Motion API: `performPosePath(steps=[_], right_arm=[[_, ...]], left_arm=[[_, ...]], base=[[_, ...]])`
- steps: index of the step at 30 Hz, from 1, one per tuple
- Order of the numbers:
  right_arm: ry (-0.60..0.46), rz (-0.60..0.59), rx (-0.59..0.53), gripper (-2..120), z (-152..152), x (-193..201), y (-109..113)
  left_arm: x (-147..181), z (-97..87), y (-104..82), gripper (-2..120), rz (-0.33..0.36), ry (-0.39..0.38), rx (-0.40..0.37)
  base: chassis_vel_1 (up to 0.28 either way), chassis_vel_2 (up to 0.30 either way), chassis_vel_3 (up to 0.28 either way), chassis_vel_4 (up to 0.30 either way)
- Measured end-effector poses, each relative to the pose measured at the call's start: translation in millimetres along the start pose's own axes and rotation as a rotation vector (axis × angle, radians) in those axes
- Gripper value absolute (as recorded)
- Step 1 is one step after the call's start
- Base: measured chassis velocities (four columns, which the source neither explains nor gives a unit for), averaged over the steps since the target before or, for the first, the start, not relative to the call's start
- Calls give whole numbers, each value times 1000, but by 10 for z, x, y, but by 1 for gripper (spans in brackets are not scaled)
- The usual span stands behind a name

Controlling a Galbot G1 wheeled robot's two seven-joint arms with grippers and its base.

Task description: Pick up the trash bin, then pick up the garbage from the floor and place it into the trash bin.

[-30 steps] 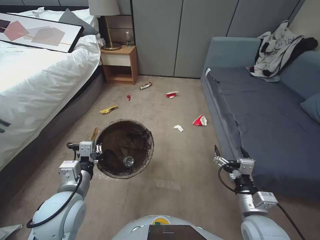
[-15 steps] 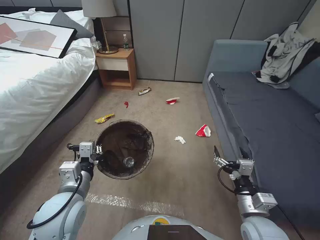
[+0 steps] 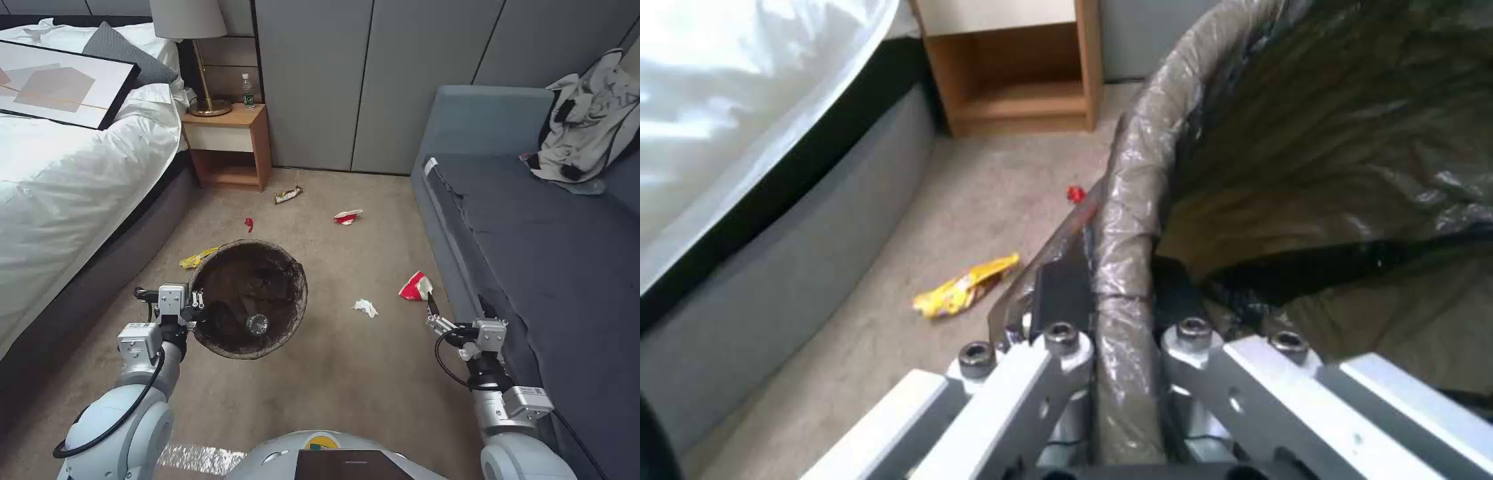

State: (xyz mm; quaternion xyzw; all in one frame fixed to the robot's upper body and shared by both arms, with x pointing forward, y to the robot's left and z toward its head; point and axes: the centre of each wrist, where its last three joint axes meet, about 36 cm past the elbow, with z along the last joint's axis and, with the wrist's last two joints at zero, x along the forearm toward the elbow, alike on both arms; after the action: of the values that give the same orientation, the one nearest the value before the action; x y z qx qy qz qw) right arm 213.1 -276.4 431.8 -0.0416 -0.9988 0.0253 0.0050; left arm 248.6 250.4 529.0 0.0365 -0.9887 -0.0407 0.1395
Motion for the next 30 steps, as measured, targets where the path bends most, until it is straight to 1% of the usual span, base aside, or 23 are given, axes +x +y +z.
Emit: performPosePath(steps=[15, 21, 26, 30], right_arm=[[3, -8, -2, 100, 10, -10, 31], [18, -18, 13, 100, 41, -5, 24], [42, -70, 30, 100, 72, -26, -10], [106, -166, 30, 100, 139, -106, -102]], left_arm=[[-5, -9, 3, 3, 0, -4, 0], [-3, -4, 0, 3, 1, -2, 2], [3, 5, -3, 3, 3, 5, 2], [8, 12, 0, 3, 4, 10, -1]], base=[[-214, 213, 210, -207], [-137, 111, 111, -127], [0, 0, 0, 0], [0, 0, 0, 0]])
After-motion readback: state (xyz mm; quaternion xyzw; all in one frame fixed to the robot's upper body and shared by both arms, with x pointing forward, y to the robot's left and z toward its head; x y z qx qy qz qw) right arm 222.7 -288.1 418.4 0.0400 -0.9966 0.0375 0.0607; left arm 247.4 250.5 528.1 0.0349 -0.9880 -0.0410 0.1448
